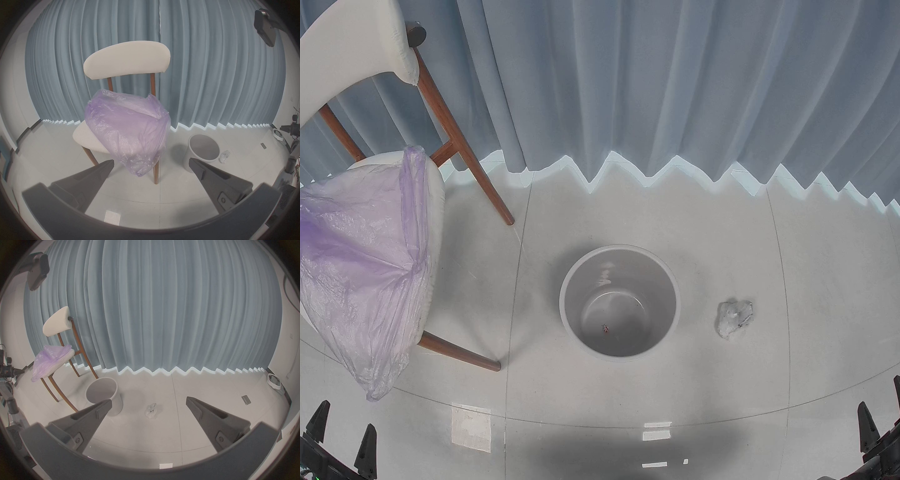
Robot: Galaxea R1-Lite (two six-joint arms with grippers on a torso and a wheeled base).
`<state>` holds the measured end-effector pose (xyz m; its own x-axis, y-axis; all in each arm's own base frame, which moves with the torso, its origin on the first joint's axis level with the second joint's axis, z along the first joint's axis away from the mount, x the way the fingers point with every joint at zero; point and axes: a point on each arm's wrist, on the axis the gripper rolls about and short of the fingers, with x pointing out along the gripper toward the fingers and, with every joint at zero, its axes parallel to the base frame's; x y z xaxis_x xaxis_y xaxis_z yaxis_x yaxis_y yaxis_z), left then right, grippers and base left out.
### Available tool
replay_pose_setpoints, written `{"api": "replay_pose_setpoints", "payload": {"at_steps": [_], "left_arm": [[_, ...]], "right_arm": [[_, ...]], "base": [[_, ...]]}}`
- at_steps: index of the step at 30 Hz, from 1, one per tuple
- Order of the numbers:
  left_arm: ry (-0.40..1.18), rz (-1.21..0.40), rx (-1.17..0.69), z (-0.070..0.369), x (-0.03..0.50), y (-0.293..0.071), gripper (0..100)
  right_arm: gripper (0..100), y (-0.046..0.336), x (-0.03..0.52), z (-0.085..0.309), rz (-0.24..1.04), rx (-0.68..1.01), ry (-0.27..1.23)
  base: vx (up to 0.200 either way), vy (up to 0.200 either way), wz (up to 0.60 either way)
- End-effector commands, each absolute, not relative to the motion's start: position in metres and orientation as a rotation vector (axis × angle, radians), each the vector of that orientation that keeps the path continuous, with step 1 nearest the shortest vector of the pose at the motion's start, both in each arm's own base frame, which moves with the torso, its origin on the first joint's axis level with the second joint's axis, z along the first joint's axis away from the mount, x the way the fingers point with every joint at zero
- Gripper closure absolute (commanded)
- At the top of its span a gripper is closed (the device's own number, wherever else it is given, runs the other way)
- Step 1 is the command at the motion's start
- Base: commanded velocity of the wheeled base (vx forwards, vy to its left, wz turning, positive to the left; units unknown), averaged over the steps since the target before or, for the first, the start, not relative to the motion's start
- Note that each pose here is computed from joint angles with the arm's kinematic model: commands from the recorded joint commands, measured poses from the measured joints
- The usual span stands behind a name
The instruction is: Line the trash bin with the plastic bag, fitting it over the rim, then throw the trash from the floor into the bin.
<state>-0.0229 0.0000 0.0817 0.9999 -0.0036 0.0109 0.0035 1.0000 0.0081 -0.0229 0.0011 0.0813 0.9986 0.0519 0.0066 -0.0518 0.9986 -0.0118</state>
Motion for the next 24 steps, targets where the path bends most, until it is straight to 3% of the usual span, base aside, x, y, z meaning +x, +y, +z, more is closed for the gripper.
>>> {"api": "replay_pose_setpoints", "payload": {"at_steps": [1, 3, 6, 8, 17, 24], "left_arm": [[-0.011, -0.001, 0.009, 0.077, -0.023, 0.000, 0], [-0.012, -0.003, 0.011, 0.077, -0.023, 0.000, 0], [-0.233, -0.001, 0.034, 0.099, -0.026, 0.000, 0], [-0.255, 0.004, 0.035, 0.101, -0.026, 0.000, 0], [-0.221, -0.002, 0.107, 0.098, -0.026, 0.000, 0], [-0.195, -0.149, 0.111, 0.134, -0.034, -0.002, 0]], "right_arm": [[0, 0.001, -0.023, 0.076, 0.052, -0.012, -0.006], [0, 0.001, -0.023, 0.076, 0.052, -0.011, -0.006], [0, 0.001, -0.023, 0.076, 0.054, -0.009, -0.006], [0, 0.001, -0.023, 0.076, 0.054, -0.011, -0.006], [0, 0.001, -0.023, 0.076, 0.046, -0.005, -0.006], [0, 0.001, -0.023, 0.076, 0.044, -0.003, -0.006]], "base": [[0.000, 0.000, 0.00], [0.000, 0.000, 0.00], [0.000, 0.000, 0.00], [0.000, 0.000, 0.00], [0.000, 0.000, 0.00], [0.000, 0.000, 0.00]]}}
